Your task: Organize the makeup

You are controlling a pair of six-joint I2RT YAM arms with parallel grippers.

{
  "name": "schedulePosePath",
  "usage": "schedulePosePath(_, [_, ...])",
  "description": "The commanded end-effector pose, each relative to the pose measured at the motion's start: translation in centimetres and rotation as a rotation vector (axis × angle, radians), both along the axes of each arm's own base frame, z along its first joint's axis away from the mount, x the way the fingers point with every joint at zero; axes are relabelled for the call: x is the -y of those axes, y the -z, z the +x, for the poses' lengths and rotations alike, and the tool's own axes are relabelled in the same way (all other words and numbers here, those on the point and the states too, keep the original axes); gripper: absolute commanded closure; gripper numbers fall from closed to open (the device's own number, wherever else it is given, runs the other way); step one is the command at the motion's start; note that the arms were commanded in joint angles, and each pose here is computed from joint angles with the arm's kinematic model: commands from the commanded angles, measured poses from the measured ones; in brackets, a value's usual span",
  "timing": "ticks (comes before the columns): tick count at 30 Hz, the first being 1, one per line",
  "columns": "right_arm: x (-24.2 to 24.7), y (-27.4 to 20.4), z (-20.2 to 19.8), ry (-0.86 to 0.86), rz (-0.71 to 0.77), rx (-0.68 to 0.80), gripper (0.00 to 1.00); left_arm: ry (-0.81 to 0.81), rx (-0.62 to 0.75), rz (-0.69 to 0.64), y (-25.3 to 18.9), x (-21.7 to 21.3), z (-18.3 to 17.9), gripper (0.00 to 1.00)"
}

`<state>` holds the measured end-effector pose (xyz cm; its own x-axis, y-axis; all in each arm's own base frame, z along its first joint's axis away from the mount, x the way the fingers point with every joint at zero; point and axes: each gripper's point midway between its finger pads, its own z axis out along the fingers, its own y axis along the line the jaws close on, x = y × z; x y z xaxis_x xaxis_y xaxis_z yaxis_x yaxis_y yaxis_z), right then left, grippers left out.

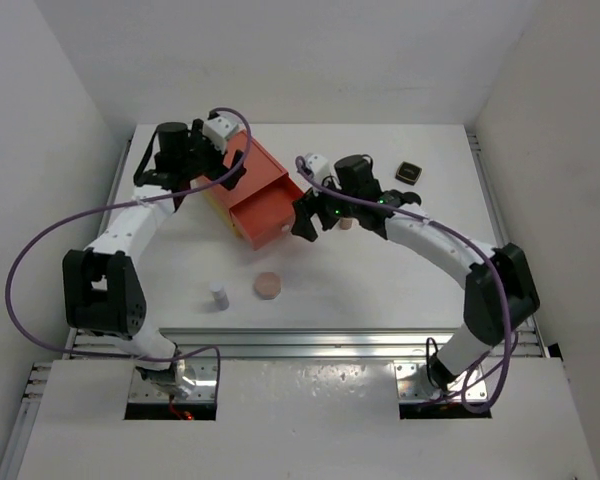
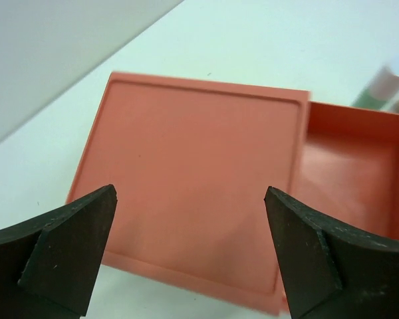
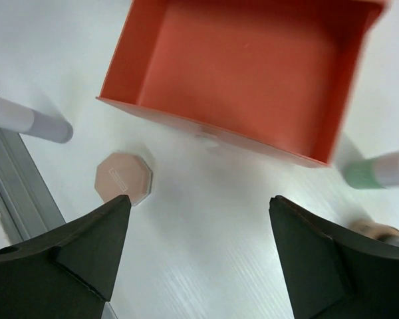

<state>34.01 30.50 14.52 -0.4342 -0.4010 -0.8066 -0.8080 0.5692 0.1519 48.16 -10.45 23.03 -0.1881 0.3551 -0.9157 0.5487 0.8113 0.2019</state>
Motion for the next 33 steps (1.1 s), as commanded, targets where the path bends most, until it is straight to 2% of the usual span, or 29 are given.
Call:
schedulePosePath(1, [1.8, -5.0, 0.7, 0.059, 0.078, 0.035, 0.14, 0.231, 0.107, -0.029, -6.4, 1.8, -4.0, 0.0])
schedulePosePath(2, [2.4, -4.8, 0.6, 0.073, 0.073, 0.027, 0.14, 0.264, 0.082, -0.009, -6.0, 1.6, -5.4, 0.0])
schedulePosePath(5, [4.8, -4.6, 0.7, 0.159, 0.078, -0.007, 0.11, 0.429, 0.145, 0.104, -6.7, 1.3, -9.9, 0.0])
schedulePosePath(6, [5.3, -3.9, 0.5, 0.176, 0.075, -0.023, 0.11, 0.476, 0.047, 0.118, -4.4, 1.4, -12.4, 0.0])
schedulePosePath(7, [6.1, -3.4, 0.4, 0.197, 0.068, -0.028, 0.11, 0.514, 0.066, 0.195, -3.6, 0.6, -13.2, 0.0])
schedulePosePath(8, [6.5, -3.5, 0.3, 0.207, 0.067, -0.021, 0.11, 0.526, 0.038, 0.222, -2.6, -0.2, -14.2, 0.0])
schedulePosePath(9, [6.6, -3.5, 0.3, 0.208, 0.067, -0.014, 0.11, 0.552, -0.047, 0.244, -0.9, -0.8, -16.2, 0.0])
schedulePosePath(10, [6.8, -3.0, -0.1, 0.2, 0.056, -0.018, 0.11, 0.598, -0.048, 0.334, 0.4, -1.8, -16.9, 0.0])
schedulePosePath(11, [6.9, -2.7, -0.2, 0.2, 0.053, -0.023, 0.11, 0.612, -0.079, 0.365, 1.2, -2.7, -17.8, 0.0])
schedulePosePath(12, [6.9, -2.5, -0.4, 0.194, 0.05, -0.031, 0.11, 0.663, -0.204, 0.351, 3.6, -3.1, -20.1, 0.0])
schedulePosePath(15, [6.9, -2.2, -0.8, 0.185, 0.044, -0.051, 0.11, 0.778, -0.273, 0.389, 6.1, -4.6, -22.4, 0.0])
schedulePosePath(16, [6.9, -2.0, -0.9, 0.184, 0.041, -0.058, 0.11, 0.779, -0.32, 0.363, 7.0, -4.8, -22.9, 0.0])
schedulePosePath(19, [6.8, -1.9, -1.2, 0.181, 0.047, -0.064, 0.11, 0.801, -0.321, 0.34, 8.6, -5.3, -23.6, 0.0])
schedulePosePath(24, [7.2, -1.0, -2.0, 0.187, 0.044, -0.084, 0.11, 0.979, -0.232, 0.394, 11.9, -4.3, -26.0, 0.0])
schedulePosePath(33, [7.9, 0.3, -2.7, 0.217, 0.021, -0.108, 0.12, 1.016, -0.252, 0.334, 16.6, -2.7, -26.2, 0.0])
